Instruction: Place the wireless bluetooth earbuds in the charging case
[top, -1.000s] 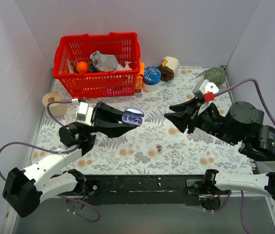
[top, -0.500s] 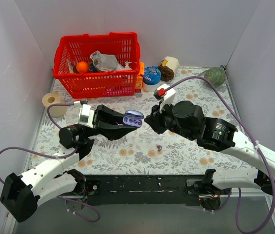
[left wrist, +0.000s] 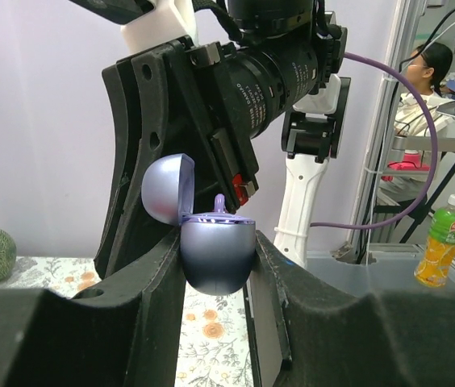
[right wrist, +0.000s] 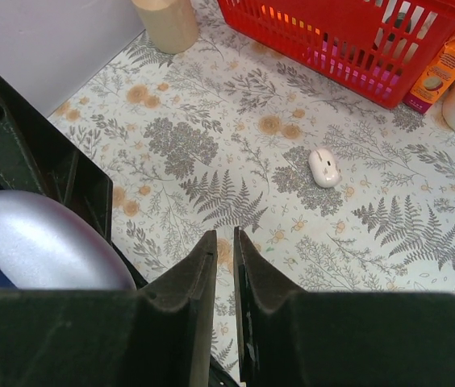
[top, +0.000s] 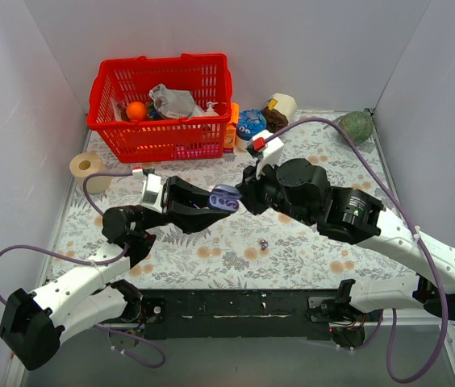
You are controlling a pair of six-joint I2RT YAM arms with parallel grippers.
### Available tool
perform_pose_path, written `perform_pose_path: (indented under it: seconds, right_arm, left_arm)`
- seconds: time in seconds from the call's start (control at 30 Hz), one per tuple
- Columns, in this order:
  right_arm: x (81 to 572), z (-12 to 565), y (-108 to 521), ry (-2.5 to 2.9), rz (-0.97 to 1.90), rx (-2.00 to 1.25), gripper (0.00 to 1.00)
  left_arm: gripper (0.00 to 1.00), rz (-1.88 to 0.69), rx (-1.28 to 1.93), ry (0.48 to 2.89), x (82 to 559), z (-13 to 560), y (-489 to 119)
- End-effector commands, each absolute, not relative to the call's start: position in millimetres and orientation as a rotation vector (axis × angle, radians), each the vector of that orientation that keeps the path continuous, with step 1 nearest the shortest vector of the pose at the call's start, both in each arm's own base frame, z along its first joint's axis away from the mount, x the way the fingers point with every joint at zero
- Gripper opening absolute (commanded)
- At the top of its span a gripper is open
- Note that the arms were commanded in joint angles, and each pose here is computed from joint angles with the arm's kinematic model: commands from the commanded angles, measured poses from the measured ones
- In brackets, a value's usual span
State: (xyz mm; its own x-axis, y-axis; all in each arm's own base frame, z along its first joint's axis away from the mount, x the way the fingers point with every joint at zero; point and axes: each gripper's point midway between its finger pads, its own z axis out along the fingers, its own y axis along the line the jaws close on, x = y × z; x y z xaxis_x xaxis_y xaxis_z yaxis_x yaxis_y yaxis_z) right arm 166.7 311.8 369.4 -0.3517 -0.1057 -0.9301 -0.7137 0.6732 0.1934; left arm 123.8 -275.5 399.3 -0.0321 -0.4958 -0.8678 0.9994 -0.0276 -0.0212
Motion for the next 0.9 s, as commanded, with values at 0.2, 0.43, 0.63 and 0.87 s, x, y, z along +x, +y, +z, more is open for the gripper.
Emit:
perform_pose_path:
  seconds: [0.2, 0.43, 0.63, 0.87]
  right_arm:
    - [171, 406, 316, 1.767, 0.764, -0.620, 0.21]
    - [177, 405, 314, 1.792, 0.736, -0.567, 0.22]
    - [197, 398, 270, 1.814, 0.642, -0.261, 0.31]
    - [190, 368, 274, 1.911, 0.628, -0.320, 0.24]
  left_arm:
    - [0.01, -1.419, 0.815, 0.846, 130, 394, -279]
    - [0.00, -1.396, 0.805, 0.863, 134, 389, -280]
    - [0.00, -1.372, 0.768, 0.810, 131, 399, -271]
    - [0.00, -1.339, 0.712, 0.826, 139, 397, -268]
